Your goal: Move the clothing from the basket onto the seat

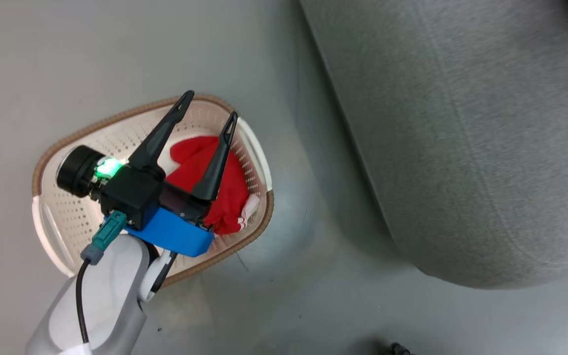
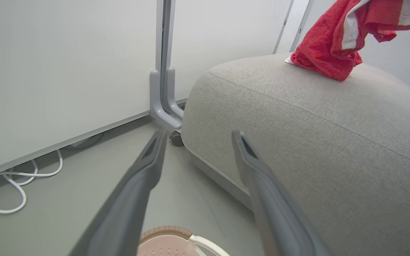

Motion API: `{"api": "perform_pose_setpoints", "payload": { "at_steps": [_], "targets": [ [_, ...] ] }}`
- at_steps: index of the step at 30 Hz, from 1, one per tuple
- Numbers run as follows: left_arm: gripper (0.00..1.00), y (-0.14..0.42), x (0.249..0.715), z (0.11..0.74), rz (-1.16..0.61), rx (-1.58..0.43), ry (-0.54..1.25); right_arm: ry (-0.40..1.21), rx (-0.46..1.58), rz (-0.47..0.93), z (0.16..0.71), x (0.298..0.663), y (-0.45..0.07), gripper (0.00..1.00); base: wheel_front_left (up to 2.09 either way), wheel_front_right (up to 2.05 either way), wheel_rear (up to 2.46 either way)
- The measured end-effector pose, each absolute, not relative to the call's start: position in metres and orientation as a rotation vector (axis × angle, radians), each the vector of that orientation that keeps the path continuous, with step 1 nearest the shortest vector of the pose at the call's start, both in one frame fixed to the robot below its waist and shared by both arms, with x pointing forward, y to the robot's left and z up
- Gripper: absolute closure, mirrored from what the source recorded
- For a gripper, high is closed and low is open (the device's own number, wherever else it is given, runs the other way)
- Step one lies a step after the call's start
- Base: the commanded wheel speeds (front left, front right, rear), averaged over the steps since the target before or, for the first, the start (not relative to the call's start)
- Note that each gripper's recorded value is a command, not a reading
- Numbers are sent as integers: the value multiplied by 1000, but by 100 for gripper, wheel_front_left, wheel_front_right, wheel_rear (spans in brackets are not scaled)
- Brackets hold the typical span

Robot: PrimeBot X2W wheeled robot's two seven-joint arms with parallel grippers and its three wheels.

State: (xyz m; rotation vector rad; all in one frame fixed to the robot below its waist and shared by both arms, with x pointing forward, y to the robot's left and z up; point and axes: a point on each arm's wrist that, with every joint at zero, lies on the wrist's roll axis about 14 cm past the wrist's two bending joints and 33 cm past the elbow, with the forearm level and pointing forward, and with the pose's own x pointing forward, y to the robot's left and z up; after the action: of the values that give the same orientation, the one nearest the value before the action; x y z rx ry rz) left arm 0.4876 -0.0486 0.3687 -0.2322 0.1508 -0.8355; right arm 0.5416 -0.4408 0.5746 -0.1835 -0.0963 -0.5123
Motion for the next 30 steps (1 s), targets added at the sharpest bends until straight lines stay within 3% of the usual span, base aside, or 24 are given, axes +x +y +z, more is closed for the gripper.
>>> {"api": "perform_pose_setpoints", "payload": {
  "at_steps": [10, 19, 21, 22, 23, 30],
  "targets": [
    [0, -37, 490, 332, -817, -232, 219, 171, -112, -555, 439, 540, -451, 100, 0, 0, 0],
    [0, -34, 488, 348, -797, -231, 203, 191, -100, -561, 434, 527, -453, 100, 0, 0, 0],
    [0, -34, 487, 355, -792, -235, 197, 195, -100, -555, 435, 524, -451, 55, 0, 0, 0],
    [0, -34, 487, 359, -788, -239, 192, 196, -109, -546, 438, 523, -449, 50, 0, 0, 0],
    [0, -35, 485, 364, -785, -243, 187, 197, -116, -537, 440, 522, -447, 0, 0, 0, 0],
    [0, -28, 464, 394, -737, -263, 180, 207, -136, -480, 450, 496, -428, 0, 0, 0, 0]
  ]
}}
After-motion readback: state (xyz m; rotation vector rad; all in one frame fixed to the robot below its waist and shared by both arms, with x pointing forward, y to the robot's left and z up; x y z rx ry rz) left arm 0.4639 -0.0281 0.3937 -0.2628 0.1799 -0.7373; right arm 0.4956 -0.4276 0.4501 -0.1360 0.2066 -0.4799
